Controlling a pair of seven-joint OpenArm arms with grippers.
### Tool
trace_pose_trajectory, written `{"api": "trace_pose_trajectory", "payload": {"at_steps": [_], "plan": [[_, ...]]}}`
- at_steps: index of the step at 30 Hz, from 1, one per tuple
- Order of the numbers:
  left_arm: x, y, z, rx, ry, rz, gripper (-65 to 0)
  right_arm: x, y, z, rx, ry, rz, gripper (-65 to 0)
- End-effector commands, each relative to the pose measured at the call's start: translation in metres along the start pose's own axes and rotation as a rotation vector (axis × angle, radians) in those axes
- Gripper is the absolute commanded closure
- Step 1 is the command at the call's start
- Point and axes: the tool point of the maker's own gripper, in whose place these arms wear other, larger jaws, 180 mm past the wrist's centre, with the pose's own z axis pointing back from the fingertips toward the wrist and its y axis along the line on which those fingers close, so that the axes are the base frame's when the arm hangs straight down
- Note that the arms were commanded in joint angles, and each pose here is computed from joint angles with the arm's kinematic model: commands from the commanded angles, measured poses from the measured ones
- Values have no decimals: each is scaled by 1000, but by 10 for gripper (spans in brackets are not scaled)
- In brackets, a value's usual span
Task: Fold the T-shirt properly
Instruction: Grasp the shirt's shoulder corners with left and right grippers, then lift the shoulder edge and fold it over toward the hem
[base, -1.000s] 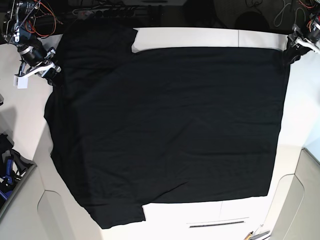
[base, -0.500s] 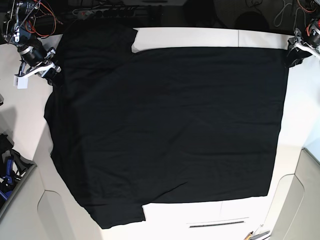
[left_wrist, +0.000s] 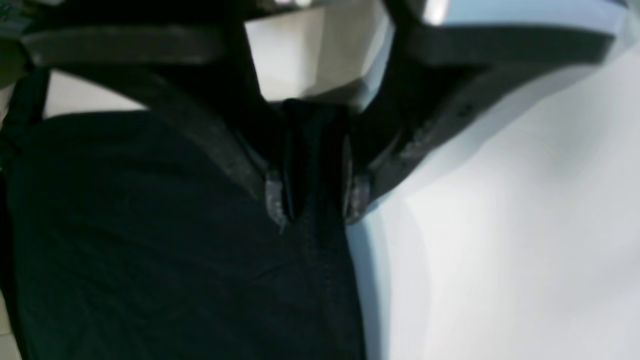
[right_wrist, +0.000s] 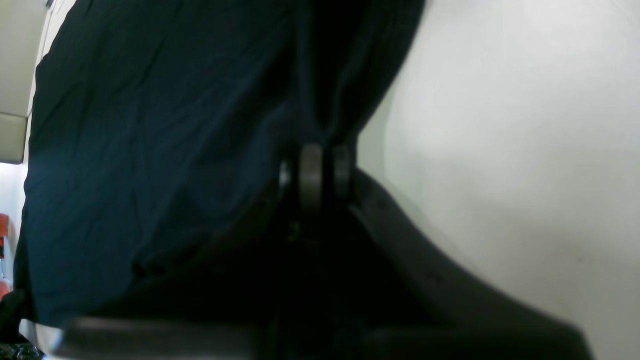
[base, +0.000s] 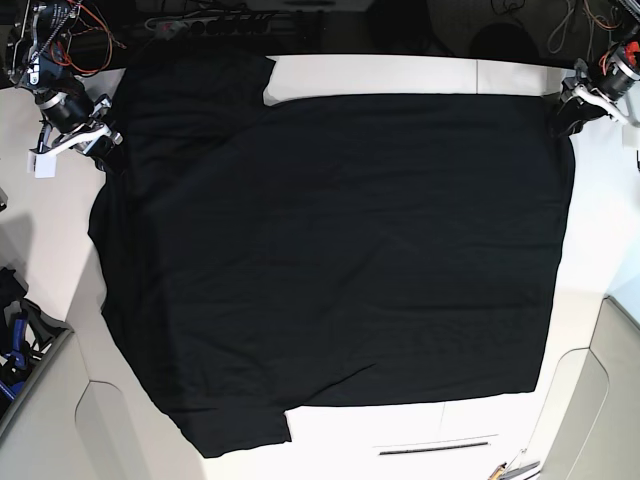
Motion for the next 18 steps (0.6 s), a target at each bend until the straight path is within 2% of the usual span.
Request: {"api": "trace_pose_trajectory", "payload": {"at_steps": [1,12,13,15,18], "plan": [[5,8,8,23,12,-28,-160,7,-2,3,-4,-5,27,0],[17,10,13,19,-25,-20,-158,6,-2,3,-5,-2,27,0],[18,7,13,5,-30,-23,-124,5,-2,3,-5,4,27,0],[20,5,13,-9,-38,-19,-14,3,0,3,-2,21,31,0],[20,3,13,-21,-40,-7,0,1,3,5,3,47,44,0]]}}
